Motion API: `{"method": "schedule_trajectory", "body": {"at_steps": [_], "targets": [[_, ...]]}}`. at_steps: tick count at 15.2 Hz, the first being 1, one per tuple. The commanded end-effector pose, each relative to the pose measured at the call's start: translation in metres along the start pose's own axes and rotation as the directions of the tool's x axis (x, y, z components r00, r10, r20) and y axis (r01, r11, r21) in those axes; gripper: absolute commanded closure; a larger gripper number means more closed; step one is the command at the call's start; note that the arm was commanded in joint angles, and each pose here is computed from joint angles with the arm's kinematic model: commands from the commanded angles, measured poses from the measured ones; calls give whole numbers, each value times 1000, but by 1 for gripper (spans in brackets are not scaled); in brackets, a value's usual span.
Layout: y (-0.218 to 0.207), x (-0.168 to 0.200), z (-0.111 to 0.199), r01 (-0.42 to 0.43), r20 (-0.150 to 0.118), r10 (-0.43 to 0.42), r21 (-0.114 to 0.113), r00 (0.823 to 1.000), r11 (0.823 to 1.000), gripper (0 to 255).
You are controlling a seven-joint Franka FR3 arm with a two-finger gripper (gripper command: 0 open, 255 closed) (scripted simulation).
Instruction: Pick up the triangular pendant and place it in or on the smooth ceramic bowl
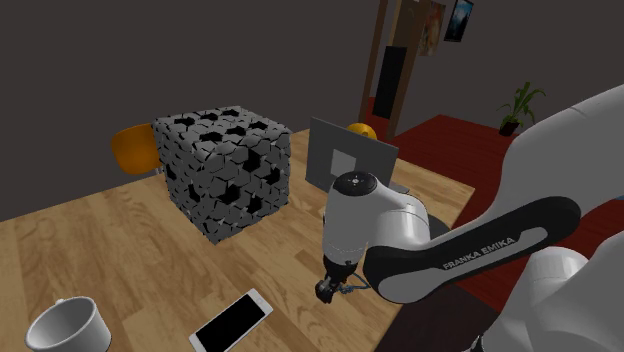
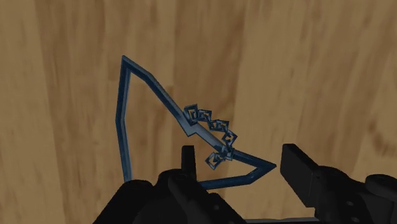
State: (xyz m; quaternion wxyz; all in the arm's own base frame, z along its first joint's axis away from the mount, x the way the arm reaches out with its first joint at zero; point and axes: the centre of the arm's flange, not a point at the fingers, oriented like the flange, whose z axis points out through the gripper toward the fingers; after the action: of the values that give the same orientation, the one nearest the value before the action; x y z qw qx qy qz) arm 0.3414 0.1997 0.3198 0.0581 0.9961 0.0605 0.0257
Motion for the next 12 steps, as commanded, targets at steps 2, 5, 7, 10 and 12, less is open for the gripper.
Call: {"method": "schedule_trajectory", "body": {"at_steps": [2,5,7,10,12], "targets": [[0,0,0,0,0,0,0,1000,1000,255],[0,0,0,0,0,0,0,1000,1000,255],[0,0,-1,0,0,0,0,1000,1000,255],[1,0,-5,0,0,0,0,1000,1000,255],[2,1,-16,0,0,0,0,1000,1000,255]]}}
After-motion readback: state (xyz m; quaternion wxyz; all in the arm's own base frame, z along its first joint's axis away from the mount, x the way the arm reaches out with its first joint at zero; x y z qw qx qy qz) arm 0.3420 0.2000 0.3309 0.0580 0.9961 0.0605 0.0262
